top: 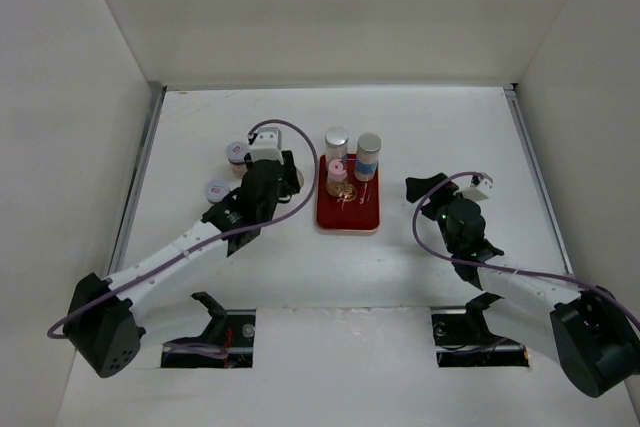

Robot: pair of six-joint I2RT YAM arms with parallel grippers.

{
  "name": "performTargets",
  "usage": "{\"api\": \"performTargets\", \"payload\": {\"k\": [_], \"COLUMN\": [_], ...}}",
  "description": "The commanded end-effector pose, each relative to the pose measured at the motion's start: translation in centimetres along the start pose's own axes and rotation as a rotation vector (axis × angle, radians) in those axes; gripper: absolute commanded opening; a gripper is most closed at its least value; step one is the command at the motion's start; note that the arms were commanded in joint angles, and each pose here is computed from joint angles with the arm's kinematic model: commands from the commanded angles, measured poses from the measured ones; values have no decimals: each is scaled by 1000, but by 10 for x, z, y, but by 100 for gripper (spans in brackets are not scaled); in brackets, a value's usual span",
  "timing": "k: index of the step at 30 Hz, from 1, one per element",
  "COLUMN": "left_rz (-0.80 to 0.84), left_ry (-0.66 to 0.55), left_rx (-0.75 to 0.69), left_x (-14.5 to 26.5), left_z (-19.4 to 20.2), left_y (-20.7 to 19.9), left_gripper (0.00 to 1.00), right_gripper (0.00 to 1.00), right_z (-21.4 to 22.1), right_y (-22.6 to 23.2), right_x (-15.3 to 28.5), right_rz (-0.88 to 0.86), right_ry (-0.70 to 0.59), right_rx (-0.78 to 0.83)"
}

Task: Organize the condiment bottles

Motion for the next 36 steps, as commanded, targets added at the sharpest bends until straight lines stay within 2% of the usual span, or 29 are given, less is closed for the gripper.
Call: {"api": "performTargets", "payload": {"k": [1,8,13,23,32,34,36], "left_rz": [94,310,377,376,289,270,270], "left_ry": [50,39,17,19,39,32,28], "left_rx": [21,32,31,21,-26,-42,-56], "left_x": [22,30,22,-28,-63,-64,-61], "left_z": [13,16,17,25,47,49,51], "left_y": [-20,-101,-139,-177,-184,-186,-189], "left_gripper": [25,25,25,25,25,28,38], "right_gripper": [100,100,100,100,100,100,100], "right_z": [-10,-12,-13,-13,-15,-14,-14], "right_y": [20,17,17,18,20,20,20], "right_x": [-3,0,1,1,3,3,3], "right_rz": [-73,-66,-67,-72,-86,-85,-87], "right_ry": [-43,-59,-70,-63,-69,-67,-65], "right_rx": [-23,-24,-25,-28,-33,-36,-37]}}
Point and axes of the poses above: each gripper's point midway between its finger pads, its own x axis back along the fingers, its own y axis along the line the jaws close on, z = x × y, the point moved 8 cm from there along x, back along the fingers, and after that the axes turned 6 degrees about -x, right-handed, at the moved point
